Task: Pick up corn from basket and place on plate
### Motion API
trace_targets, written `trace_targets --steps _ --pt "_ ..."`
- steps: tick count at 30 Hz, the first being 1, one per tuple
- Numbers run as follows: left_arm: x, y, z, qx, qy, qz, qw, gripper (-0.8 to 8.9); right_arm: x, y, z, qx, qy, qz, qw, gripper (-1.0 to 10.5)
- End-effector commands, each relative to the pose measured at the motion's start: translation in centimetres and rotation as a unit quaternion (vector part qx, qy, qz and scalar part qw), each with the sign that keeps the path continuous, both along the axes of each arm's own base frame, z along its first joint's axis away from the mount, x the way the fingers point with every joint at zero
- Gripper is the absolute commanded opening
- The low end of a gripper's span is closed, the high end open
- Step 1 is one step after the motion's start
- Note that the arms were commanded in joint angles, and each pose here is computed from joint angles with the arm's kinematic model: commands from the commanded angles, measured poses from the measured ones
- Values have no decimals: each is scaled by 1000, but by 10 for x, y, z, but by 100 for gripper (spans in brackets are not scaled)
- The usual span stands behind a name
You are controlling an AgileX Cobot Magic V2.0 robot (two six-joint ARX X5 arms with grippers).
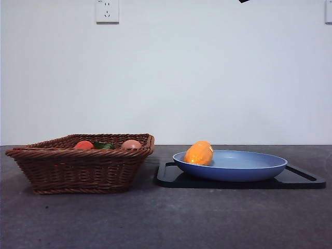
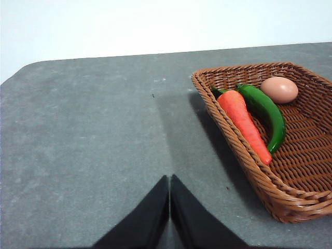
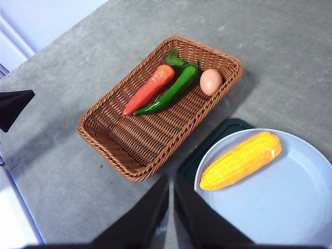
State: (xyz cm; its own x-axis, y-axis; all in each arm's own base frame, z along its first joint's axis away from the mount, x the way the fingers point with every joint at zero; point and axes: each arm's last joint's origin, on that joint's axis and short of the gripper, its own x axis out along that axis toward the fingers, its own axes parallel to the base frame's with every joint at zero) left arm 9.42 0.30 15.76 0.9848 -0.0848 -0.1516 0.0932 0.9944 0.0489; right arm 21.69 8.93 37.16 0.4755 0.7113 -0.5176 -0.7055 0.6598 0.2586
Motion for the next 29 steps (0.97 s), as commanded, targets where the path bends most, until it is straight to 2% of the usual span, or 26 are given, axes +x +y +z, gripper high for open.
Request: trace_targets --steps 1,18,22,26,29 --pt "0 0 -7 -7 19 -1 1000 8 2 1 4 1 -11 4 1000 2" --pt "0 0 -7 -7 19 -1 1000 8 2 1 4 1 -10 4 1000 2" --pt "0 0 -7 -7 19 -1 1000 8 3 2 7 -10 -50 21 998 2" --pt "0 0 -7 -7 19 -1 1000 8 6 -10 14 -31 -113 -4 993 2" --pt "0 0 -7 -7 19 -1 1000 8 3 -21 18 -26 -146 -25 989 2"
